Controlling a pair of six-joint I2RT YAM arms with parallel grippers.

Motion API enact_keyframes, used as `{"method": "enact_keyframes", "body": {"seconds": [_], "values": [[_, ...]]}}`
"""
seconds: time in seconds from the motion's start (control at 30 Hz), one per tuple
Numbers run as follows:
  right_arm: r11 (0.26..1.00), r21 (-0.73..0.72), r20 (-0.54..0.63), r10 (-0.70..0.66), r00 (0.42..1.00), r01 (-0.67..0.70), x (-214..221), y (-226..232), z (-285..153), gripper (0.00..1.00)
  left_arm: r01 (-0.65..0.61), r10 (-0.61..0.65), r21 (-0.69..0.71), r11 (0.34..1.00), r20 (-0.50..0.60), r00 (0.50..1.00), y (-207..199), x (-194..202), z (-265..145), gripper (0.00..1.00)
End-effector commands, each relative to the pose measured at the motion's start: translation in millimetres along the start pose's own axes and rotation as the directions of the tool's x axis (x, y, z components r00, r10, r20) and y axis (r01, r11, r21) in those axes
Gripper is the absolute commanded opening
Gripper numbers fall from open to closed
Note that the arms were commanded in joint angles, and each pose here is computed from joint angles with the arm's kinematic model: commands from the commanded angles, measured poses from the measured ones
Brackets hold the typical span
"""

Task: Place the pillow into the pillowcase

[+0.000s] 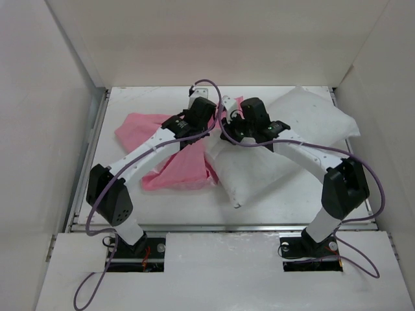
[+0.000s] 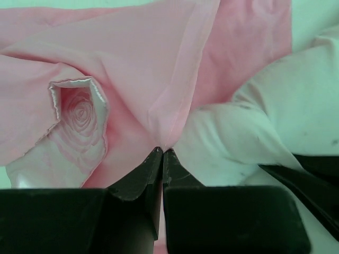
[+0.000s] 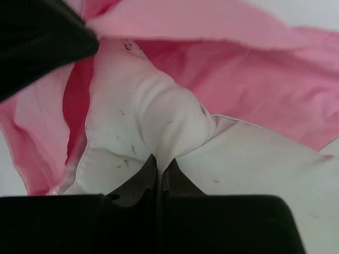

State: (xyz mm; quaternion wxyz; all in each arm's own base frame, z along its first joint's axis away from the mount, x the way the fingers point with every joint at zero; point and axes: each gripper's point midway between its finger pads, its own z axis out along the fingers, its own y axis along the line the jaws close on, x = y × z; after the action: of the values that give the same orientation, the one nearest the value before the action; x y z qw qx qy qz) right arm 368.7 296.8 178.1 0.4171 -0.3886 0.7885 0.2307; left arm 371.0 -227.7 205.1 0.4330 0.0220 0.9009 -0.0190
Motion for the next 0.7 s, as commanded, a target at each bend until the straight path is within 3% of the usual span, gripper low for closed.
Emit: {"method": "enact_keyframes", "body": {"seconds": [0.0, 0.07, 0.43, 0.53, 0.67], "values": [[0.995, 0.098, 0.311, -0.037, 0.95, 0.007, -105, -15, -15, 0.0, 0.016, -0.021, 0.074, 0.997, 0.056, 0.998, -10, -14, -33, 0.0], [0.985, 0.154, 0.42, 0.004, 0.908, -0.075, -136, -29, -19, 0.0, 0.021, -0.025, 0.091, 0.996, 0.05, 0.998, -11, -9, -38, 0.0], [0.906, 0.227, 0.646, 0.135, 0.751, -0.358, -179, -84, 3, 0.0, 0.012, -0.01, 0.186, 0.983, -0.012, 1.0, -24, 15, -55, 0.0], [0.84, 0.295, 0.667, 0.161, 0.728, -0.456, -166, -108, 16, 0.0, 0.024, -0.021, 0.208, 0.978, -0.017, 1.0, -23, 16, -63, 0.0], [0.697, 0.301, 0.751, 0.247, 0.612, -0.65, -158, -148, 8, 0.0, 0.026, -0.019, 0.197, 0.98, -0.036, 0.999, -13, 23, -72, 0.0]]}}
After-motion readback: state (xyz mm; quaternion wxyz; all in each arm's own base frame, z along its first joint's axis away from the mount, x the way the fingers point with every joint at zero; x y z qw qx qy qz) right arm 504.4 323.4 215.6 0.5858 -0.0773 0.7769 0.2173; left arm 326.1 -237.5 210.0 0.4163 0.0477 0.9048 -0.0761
